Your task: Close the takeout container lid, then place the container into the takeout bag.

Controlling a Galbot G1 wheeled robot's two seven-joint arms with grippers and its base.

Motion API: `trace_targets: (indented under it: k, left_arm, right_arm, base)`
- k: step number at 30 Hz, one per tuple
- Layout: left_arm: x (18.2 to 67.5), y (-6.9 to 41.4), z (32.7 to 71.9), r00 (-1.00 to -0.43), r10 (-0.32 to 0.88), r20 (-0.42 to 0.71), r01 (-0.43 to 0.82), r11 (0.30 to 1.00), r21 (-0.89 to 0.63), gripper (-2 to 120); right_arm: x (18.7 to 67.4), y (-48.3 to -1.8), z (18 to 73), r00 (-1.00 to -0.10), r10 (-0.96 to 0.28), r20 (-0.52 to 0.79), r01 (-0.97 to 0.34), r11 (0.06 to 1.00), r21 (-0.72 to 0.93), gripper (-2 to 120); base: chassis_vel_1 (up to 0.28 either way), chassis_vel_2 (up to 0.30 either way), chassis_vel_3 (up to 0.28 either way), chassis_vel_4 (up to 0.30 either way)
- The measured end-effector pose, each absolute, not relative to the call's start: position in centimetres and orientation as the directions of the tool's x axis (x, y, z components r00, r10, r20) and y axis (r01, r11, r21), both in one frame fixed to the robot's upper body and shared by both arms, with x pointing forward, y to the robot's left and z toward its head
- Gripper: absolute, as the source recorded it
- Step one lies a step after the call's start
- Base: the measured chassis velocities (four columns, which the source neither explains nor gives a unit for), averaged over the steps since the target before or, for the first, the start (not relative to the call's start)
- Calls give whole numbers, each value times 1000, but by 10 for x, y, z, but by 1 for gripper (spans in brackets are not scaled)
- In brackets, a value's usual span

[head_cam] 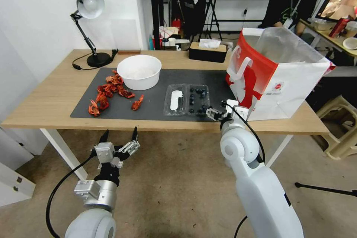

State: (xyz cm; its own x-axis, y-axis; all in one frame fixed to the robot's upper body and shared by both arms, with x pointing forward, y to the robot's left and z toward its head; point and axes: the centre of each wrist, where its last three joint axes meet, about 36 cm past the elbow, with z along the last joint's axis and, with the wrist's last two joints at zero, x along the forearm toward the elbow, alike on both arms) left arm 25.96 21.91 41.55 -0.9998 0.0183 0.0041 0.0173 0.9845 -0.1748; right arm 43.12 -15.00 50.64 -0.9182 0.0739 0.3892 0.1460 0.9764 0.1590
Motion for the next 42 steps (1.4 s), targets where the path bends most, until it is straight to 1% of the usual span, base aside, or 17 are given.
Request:
trace_targets:
  k: [3,4,5,6,7,9,11,12,13,16,17,20,22,23,27,35,42]
  left_arm:
    - [260,220,416,-1000,18,5,17,985,-171,100]
    - [260,220,416,-1000,18,5,17,985,-171,100]
    - [260,220,416,-1000,18,5,17,985,-171,100]
    - [260,221,415,-1000,18,6,17,985,-171,100]
    - [260,221,415,-1000,18,6,17,985,-171,100]
    - [260,221,415,-1000,18,10,16,986,-168,100]
    - [259,221,414,-1000,19,11,17,986,-167,100]
    - [259,222,414,-1000,19,13,17,986,-166,100]
    - [259,222,414,-1000,19,13,17,986,-166,100]
    - [259,223,414,-1000,19,13,17,986,-165,100]
    - [259,223,414,-1000,19,13,17,986,-165,100]
    - [260,224,414,-1000,18,12,16,986,-165,100]
    - [260,224,414,-1000,19,12,17,986,-165,100]
    - [260,225,415,-1000,20,11,18,986,-164,100]
    - [261,225,415,-1000,21,9,19,986,-163,100]
    - [259,226,415,-1000,23,13,20,987,-160,100]
    - [259,226,415,-1000,27,10,25,987,-156,100]
  right_arm:
    - [413,-155,514,-972,-12,234,46,970,238,100]
    - [413,-155,514,-972,-12,234,46,970,238,100]
    - [407,-157,514,-982,-34,187,13,970,244,100]
    - [390,-161,515,-992,-68,103,-43,973,226,100]
    - [390,-161,515,-992,-68,103,-43,973,226,100]
    - [363,-169,518,-995,-97,23,-91,980,175,100]
    - [352,-172,521,-995,-103,-3,-102,982,157,100]
    - [334,-178,524,-993,-108,-41,-112,986,126,100]
    - [334,-178,524,-993,-108,-41,-112,986,126,100]
    - [296,-190,530,-987,-116,-113,-123,991,50,100]
    - [296,-190,530,-987,-116,-113,-123,991,50,100]
    - [267,-196,519,-983,-93,-161,-87,995,-48,100]
    - [260,-196,515,-982,-84,-168,-73,995,-71,100]
    - [250,-195,508,-983,-59,-175,-42,995,-95,100]
    - [233,-187,496,-985,-19,-170,-1,995,-103,100]
    - [209,-167,462,-991,5,-131,16,996,-84,100]
    - [208,-160,448,-994,14,-105,21,997,-71,100]
  base:
    - [0,0,0,0]
    - [0,0,0,0]
    - [0,0,0,0]
    - [0,0,0,0]
    - [0,0,0,0]
    - [0,0,0,0]
    - [0,0,0,0]
    - [0,0,0,0]
    - [0,0,0,0]
    - [0,0,0,0]
    - [0,0,0,0]
    - [0,0,0,0]
    - [0,0,0,0]
    - [0,0,0,0]
    - [0,0,0,0]
    - [0,0,0,0]
    - [0,0,0,0]
